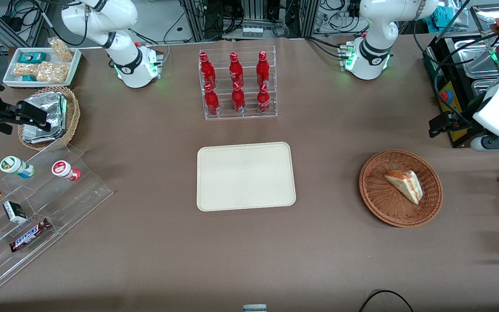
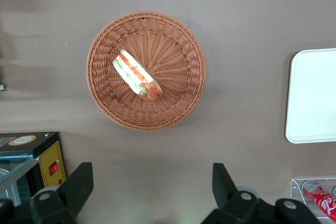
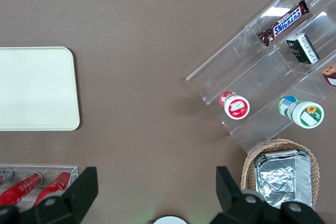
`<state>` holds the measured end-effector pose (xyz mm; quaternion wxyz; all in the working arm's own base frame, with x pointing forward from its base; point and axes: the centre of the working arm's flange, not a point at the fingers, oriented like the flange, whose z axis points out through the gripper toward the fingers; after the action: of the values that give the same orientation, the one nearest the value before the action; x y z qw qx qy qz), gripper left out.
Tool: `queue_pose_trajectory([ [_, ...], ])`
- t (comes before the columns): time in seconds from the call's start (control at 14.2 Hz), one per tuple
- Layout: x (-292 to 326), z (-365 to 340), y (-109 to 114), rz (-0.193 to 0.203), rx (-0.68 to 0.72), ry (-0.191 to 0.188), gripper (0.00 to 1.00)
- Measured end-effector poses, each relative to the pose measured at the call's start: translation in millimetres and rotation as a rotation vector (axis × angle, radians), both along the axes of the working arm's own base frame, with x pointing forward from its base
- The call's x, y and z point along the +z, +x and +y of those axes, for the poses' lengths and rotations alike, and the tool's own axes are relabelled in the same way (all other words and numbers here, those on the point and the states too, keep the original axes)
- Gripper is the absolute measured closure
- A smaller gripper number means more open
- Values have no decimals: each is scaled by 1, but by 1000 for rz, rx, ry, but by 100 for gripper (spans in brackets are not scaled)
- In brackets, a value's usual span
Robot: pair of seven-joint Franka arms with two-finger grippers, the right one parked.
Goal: Place sandwich from basket to tray
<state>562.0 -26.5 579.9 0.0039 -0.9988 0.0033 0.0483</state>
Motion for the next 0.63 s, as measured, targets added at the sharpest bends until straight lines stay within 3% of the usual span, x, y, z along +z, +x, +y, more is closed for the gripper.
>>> queue_pose_trajectory([
  [0.21, -38, 3, 5, 63, 3, 7, 0],
  [0.28, -57, 6, 10, 67, 8, 7, 0],
  [0.63, -174, 46, 23, -5, 75, 1, 0],
])
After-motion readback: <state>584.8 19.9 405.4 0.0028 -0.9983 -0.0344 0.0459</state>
